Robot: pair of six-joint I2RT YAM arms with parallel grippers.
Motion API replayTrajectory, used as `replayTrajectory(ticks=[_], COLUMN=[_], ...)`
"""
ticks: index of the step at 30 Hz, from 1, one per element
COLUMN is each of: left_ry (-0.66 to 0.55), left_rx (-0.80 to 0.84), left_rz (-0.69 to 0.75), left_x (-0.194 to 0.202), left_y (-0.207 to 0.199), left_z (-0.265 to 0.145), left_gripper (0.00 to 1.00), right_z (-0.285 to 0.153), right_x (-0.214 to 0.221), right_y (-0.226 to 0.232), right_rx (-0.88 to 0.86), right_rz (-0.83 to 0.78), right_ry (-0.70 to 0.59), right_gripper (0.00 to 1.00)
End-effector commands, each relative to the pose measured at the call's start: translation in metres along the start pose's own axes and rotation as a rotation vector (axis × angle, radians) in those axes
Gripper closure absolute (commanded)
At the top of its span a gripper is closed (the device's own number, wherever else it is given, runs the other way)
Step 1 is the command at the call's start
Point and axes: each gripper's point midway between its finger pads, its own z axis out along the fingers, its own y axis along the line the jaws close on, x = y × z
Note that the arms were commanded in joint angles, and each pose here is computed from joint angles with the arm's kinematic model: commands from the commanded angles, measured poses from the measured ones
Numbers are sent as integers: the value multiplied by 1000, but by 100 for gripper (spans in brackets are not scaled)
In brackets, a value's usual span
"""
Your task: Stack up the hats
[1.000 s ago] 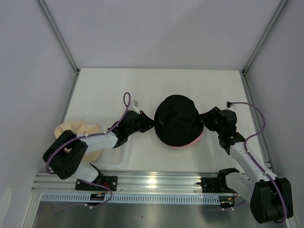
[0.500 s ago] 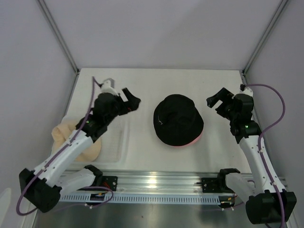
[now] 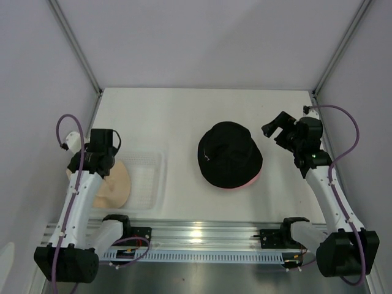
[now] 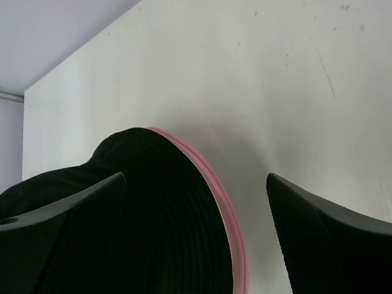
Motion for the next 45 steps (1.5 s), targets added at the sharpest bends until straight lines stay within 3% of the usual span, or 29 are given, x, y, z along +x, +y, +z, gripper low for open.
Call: replayTrajectory(ticks=[1, 7, 11, 19, 20, 23, 24, 28, 33, 40, 45], left_ry=[-71, -113, -133, -43, -38, -32, -31, -61, -120, -62, 2], left_rx=[-197, -309, -289, -242, -245, -232, -219, 65, 696, 1093, 1344], left_rz=[-101, -114, -117, -19, -17, -28, -26, -13, 25, 13, 26], left_x=[-10, -24, -30, -6, -6, -10, -11, -41, -66, -73, -67], left_y=[52, 73, 67, 55, 55, 53, 52, 17, -50, -103, -155], left_z=[4, 5, 16, 51, 52, 46, 42, 1, -104, -179, -227], left_gripper=[1, 6, 10, 33, 38, 79, 84, 96, 99, 99, 99], right_z=[9, 18, 22, 18, 17, 15, 14, 7, -3, -39, -74], right_x=[-1, 3, 3, -10, -13, -21, -25, -37, -57, -88, -105], right_y=[15, 25, 26, 39, 41, 45, 47, 60, 81, 123, 156], right_rx=[-90, -154, -161, -197, -203, -209, -216, -258, -333, -482, -627], right_rz=[-3, 27, 40, 55, 57, 69, 72, 58, 42, -12, 84], right_ry=[15, 57, 59, 36, 26, 0, -8, -43, -87, -154, -166], right_gripper=[1, 1, 1, 1, 1, 1, 1, 0, 0, 1, 1])
